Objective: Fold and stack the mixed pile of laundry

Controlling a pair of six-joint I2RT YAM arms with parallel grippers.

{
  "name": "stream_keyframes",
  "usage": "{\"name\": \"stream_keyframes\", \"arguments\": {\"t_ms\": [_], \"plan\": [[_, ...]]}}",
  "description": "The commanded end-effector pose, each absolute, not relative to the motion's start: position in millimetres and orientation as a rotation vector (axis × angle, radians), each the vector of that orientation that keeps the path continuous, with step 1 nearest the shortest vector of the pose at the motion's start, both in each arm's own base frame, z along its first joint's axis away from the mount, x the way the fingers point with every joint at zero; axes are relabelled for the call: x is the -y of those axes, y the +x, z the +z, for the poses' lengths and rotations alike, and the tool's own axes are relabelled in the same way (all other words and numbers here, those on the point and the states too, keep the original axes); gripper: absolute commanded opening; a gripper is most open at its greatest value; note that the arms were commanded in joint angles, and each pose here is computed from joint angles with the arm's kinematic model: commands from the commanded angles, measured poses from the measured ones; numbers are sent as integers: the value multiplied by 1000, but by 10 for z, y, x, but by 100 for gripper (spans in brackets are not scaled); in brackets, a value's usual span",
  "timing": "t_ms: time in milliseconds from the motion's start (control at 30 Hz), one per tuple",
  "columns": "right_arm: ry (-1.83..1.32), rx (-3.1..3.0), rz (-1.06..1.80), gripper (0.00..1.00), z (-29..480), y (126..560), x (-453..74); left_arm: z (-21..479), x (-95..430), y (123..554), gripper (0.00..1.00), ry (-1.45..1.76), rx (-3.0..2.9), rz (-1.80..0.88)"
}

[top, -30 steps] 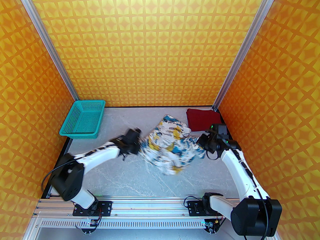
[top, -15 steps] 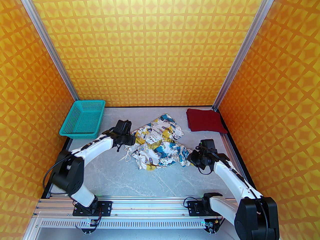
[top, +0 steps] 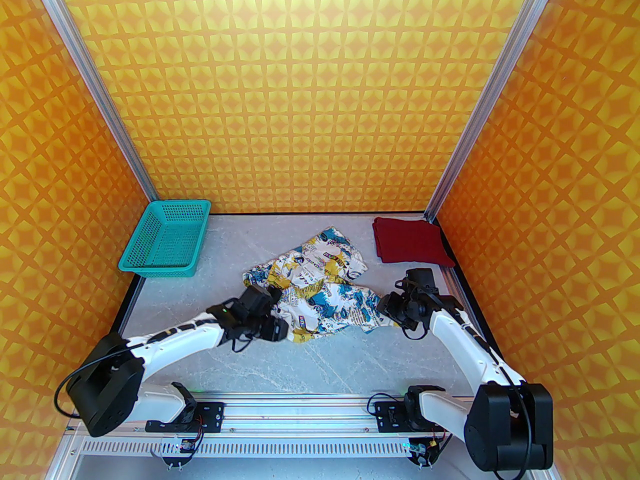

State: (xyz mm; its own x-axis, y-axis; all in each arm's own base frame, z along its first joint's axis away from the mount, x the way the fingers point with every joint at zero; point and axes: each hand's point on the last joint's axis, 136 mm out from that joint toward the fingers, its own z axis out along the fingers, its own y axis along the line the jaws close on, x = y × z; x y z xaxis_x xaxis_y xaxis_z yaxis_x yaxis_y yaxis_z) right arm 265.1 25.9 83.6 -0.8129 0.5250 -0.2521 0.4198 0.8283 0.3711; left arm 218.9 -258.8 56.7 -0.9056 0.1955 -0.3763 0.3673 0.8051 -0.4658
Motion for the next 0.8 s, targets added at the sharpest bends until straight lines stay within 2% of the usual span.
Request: {"name": "stream_keyframes", "arguments": {"t_ms": [0,100,233,300,467,600,767], "plan": [[700,-2681,422,44,830,2629,-219,573,2745,2251,58,410,-2617,-896],[718,-2677,447,45,834,2652,-226,486,2757,2220,67,428,-2616,-904],[723,-2663,463,46,867,2687,-235,431,2785,2196,64,445,-2555,-955],[732,-2666,457,46,860,2688,-225,473,2878,2192,56,470,-2502,-1021],[834,-2666,501,47,750,2642,-167,506,2915,2152,23,489,-2465,-1052],[938,-2640,597,53,706,2655,-124,525,2850,2113,2,516,-2474,-1016],[1150,-2526,779,59,630,2707,-55,694,2730,2103,0,549,-2447,-940]]}}
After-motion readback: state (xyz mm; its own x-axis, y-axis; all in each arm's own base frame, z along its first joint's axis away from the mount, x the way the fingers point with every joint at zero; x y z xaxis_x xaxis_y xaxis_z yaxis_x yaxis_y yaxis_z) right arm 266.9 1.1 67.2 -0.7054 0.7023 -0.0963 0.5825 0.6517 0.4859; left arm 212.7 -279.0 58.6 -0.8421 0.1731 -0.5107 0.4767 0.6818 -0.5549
